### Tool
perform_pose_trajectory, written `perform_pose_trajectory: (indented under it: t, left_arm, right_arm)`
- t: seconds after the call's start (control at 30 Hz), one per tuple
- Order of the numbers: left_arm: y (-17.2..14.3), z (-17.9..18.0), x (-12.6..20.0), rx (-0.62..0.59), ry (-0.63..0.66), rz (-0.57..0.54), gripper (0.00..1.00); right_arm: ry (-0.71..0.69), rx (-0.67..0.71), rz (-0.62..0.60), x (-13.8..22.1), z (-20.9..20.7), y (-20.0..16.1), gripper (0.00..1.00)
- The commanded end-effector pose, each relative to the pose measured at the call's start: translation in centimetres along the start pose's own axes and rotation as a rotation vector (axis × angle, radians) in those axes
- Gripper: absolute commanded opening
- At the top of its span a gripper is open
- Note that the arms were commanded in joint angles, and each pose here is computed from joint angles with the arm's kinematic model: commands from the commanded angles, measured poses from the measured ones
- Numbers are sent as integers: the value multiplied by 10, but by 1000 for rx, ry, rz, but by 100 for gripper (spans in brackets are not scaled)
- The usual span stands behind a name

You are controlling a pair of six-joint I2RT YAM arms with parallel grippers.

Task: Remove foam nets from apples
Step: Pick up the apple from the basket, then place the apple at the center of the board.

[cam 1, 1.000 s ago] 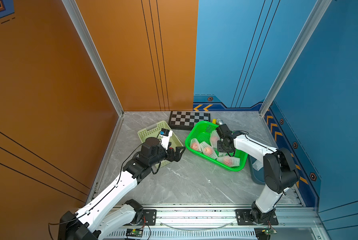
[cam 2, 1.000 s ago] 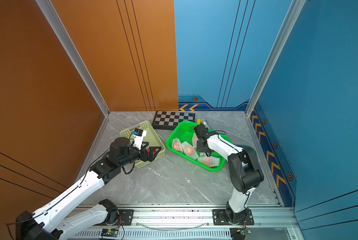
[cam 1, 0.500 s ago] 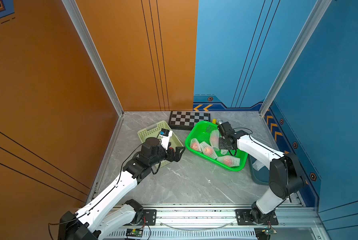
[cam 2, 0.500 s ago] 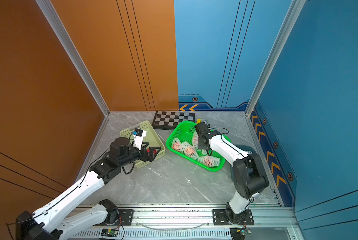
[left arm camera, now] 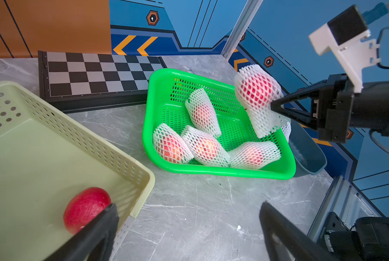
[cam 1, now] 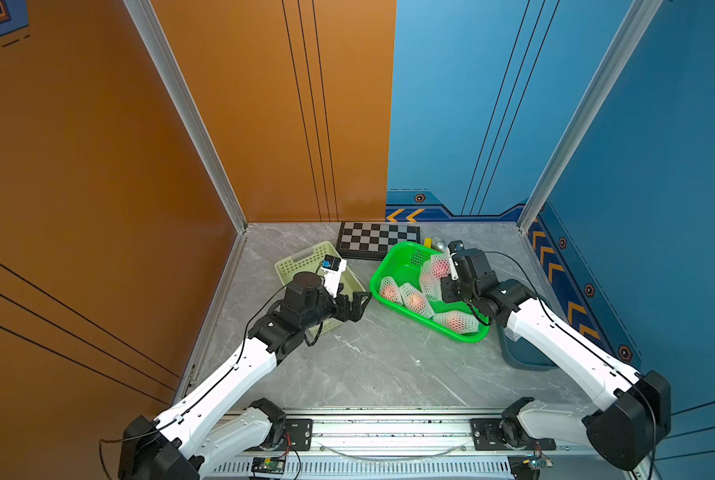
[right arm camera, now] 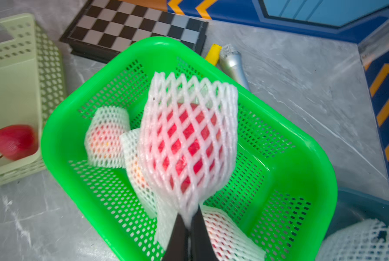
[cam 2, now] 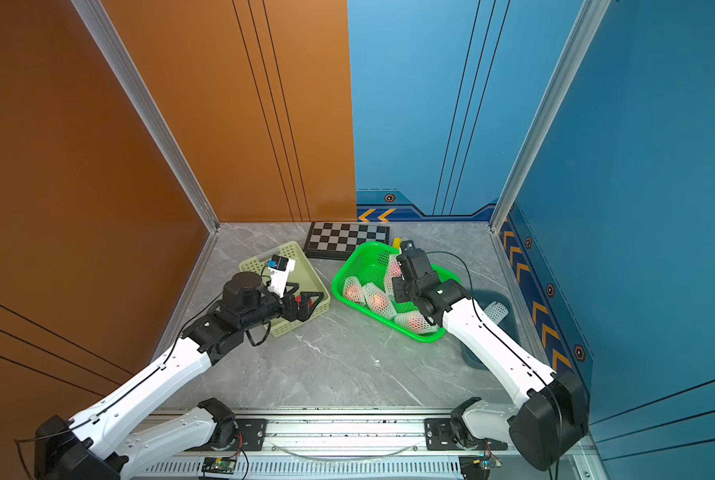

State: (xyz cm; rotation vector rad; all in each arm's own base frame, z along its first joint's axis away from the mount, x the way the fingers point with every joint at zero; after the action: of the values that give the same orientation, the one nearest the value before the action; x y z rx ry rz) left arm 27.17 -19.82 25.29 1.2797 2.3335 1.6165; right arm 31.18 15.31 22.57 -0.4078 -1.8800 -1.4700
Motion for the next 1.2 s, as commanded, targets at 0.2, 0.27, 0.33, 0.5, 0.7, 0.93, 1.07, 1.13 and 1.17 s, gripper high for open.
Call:
perform_pose_trajectory:
  t: [0.2,0.27,0.33,0.5,0.7,0.93,1.07,1.13,1.17]
  left_arm:
    - [-40,0,9,98,-41,95,98]
    - [-59,9,14,133,-7,139,98]
    - [-68,12,17,159,0,144,98]
    - [-83,16,17,180,20,162,98]
    - [-99,13,10,156,43,204,98]
    - [-121,16,5,164,59,240,98]
    - [-131,15,1,183,36,254,98]
    - [-135,15,-2,186,30,260,98]
    - [-137,15,-3,186,25,263,98]
  right_arm:
    - [196,377,89,16,97,-79,0]
    - [210,406,148,10,108,-106,0]
    - [229,428,196,7,119,-125,0]
    - [241,506,251,7,141,-158,0]
    - [251,558,287,5,156,-178,3]
    - [250,564,310,2,161,-183,25]
    - [264,559,307,4,162,-182,48]
    - [280,553,302,7,163,-181,60]
    - [294,548,300,8,165,-180,67]
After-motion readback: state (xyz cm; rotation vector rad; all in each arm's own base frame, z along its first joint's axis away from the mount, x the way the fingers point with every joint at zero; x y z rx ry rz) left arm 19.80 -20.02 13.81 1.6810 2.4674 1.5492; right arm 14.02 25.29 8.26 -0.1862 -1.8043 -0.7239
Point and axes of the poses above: each gripper's point midway between its finger pads, its own x axis back along the fingers, its own z axis along the line the jaws close on, y = z × x, the point moved 2 cm from there along x, back along the fingers, and after that the axes turned 7 degrees about x, right-handed, at the moved point
